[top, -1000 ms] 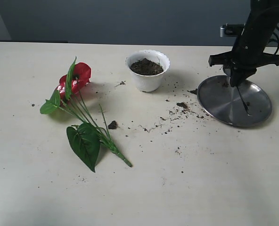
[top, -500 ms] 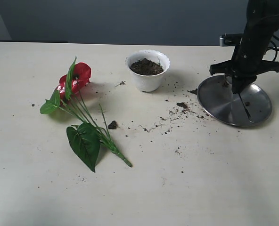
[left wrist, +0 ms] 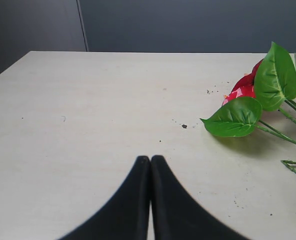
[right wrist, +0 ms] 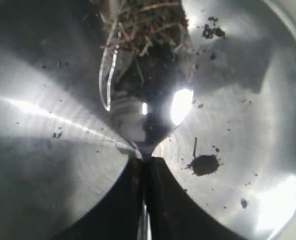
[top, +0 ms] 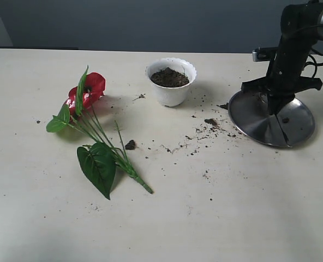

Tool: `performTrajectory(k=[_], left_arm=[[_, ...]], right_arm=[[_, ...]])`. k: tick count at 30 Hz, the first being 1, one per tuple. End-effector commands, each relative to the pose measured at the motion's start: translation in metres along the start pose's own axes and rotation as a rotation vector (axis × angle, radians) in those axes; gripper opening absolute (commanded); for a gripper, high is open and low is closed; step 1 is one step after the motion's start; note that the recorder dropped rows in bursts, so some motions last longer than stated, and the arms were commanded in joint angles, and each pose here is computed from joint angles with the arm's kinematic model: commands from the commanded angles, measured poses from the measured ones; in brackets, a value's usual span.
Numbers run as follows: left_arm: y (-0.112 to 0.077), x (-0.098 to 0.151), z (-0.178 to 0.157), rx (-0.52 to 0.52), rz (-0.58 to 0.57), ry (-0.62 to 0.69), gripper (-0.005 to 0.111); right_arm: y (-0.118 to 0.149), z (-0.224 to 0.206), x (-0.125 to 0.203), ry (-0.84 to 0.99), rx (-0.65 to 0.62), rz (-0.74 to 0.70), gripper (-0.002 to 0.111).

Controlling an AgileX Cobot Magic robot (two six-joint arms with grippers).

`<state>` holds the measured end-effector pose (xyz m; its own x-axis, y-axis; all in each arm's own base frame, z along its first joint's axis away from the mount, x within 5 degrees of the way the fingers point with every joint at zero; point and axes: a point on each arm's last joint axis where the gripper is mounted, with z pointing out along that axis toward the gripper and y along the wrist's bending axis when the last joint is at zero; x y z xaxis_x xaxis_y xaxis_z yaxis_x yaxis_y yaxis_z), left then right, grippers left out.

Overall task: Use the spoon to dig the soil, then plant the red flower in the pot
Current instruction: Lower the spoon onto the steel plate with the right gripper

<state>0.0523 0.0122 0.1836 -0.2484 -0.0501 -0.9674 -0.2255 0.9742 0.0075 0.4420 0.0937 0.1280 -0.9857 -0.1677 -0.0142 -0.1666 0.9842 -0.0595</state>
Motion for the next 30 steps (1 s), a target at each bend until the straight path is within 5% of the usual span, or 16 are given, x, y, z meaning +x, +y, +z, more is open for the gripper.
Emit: performTrajectory(k=[1, 30], left_arm=[[0.0, 0.0, 0.0, 0.003, 0.0, -0.011, 0.0], [0.0, 0.0, 0.0, 0.003, 0.0, -0.011, 0.0]], right_arm=[[-0.005, 0.003, -0.001, -0.006, 0.005, 0.007, -0.001], [-0.006, 0.023, -0.003, 0.008, -0.036, 0.006, -0.001]])
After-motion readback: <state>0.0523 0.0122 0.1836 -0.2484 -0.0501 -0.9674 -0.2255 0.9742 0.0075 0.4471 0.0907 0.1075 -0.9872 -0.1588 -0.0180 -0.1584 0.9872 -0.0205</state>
